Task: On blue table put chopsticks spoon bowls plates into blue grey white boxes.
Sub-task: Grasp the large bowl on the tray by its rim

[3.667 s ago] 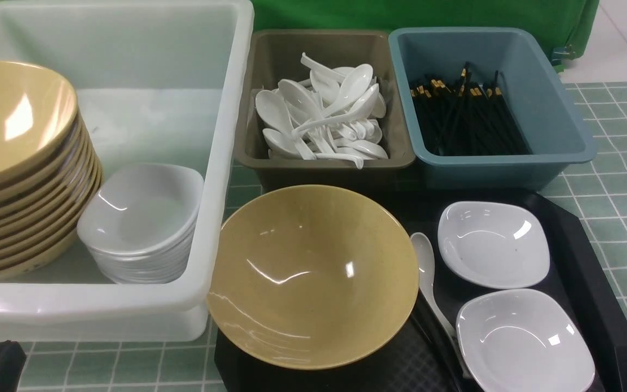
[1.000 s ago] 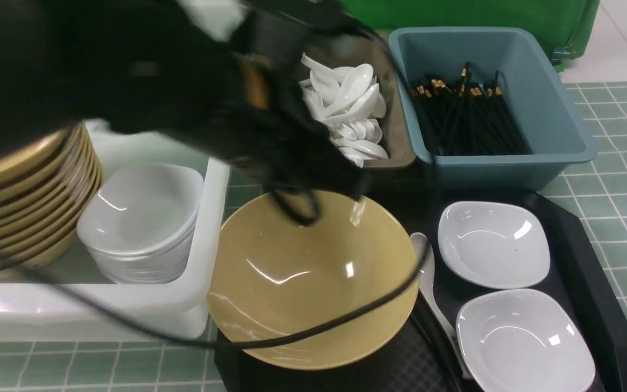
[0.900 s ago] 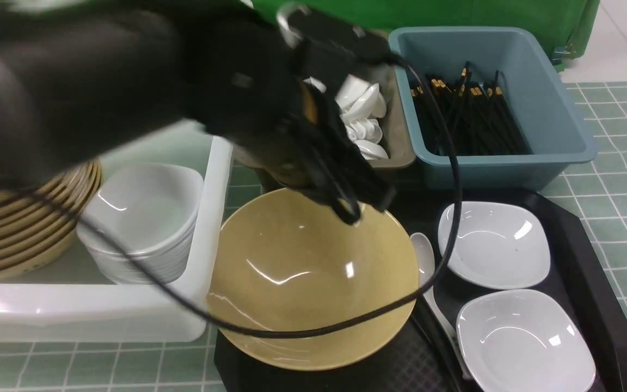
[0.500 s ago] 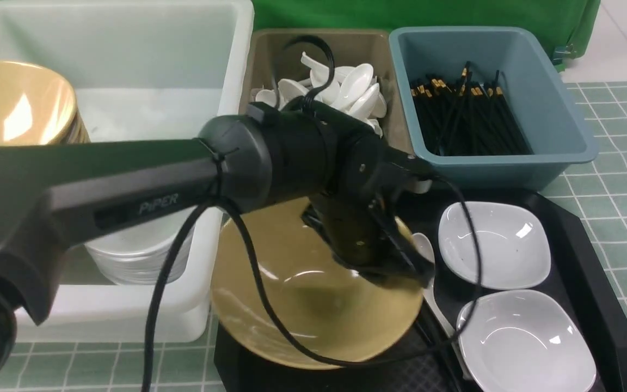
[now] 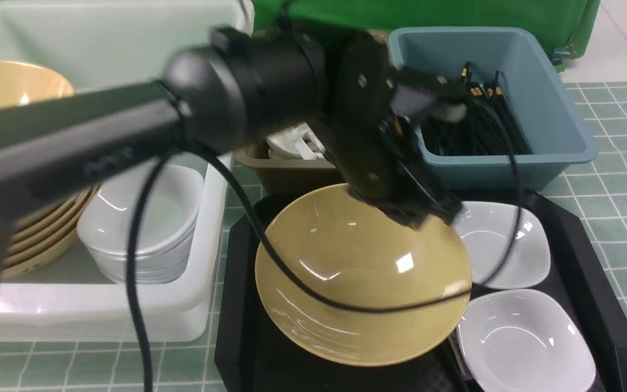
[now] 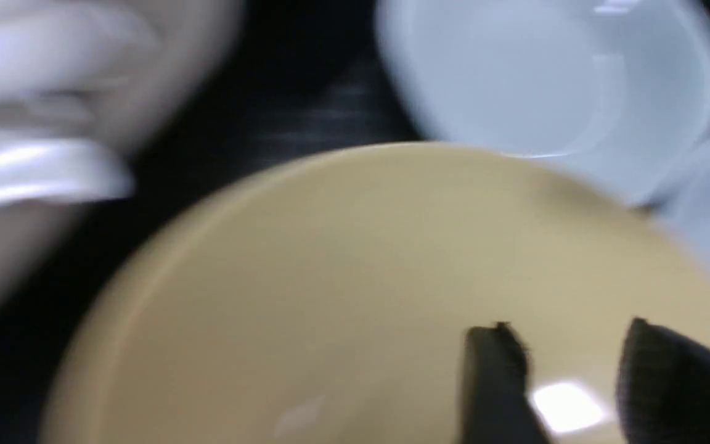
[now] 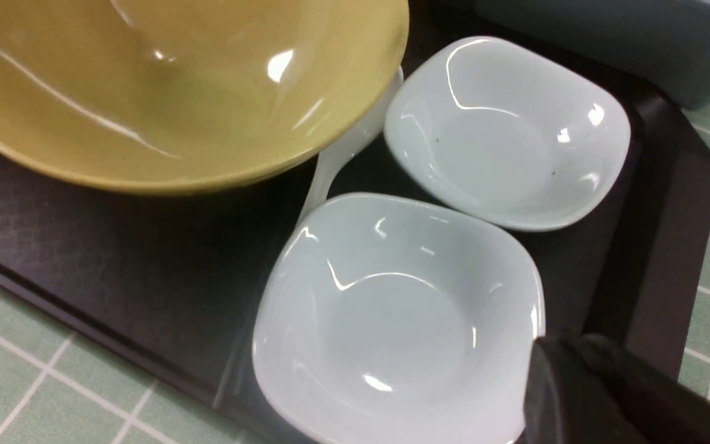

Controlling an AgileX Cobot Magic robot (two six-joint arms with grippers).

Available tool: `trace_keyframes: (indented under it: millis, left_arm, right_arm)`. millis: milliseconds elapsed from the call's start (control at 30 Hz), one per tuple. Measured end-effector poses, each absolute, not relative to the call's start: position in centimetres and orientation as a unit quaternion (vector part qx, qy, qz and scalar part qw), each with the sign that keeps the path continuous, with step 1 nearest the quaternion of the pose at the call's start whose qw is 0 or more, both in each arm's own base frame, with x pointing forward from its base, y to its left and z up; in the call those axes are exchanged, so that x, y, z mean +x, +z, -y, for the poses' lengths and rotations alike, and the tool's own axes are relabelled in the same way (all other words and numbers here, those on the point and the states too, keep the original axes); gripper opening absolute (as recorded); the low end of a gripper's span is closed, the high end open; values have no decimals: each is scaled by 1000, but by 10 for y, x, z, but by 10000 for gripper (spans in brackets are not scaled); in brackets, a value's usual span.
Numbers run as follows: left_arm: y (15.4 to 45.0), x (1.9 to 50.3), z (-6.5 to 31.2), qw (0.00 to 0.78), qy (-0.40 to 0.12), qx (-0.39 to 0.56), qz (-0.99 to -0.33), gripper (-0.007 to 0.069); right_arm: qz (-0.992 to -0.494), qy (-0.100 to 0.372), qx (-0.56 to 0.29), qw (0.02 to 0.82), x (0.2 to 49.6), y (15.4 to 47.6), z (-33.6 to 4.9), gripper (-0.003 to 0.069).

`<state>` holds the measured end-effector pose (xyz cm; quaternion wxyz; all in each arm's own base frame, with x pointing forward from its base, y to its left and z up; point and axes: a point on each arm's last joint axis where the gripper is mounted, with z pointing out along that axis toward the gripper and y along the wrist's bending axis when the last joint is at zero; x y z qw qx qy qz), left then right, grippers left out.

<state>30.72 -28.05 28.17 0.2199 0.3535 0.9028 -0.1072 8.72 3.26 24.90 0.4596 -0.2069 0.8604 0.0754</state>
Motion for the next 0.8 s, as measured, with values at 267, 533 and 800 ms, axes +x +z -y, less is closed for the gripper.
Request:
trace_keyframes:
  millis: [267,533,800]
  left_arm:
    - [257,340,246,199,9,327,-924,520]
    - [206,352,252,145,32,335,-930,507]
    - [213,349,251,134,28,341,-930,253]
  right_arm:
    - [-858,74,-205,466,88,250,-32,48]
    - [-856,73,-204,469,88,250,-32,48]
    - [-856,73,-204,469,88,251,-32,52]
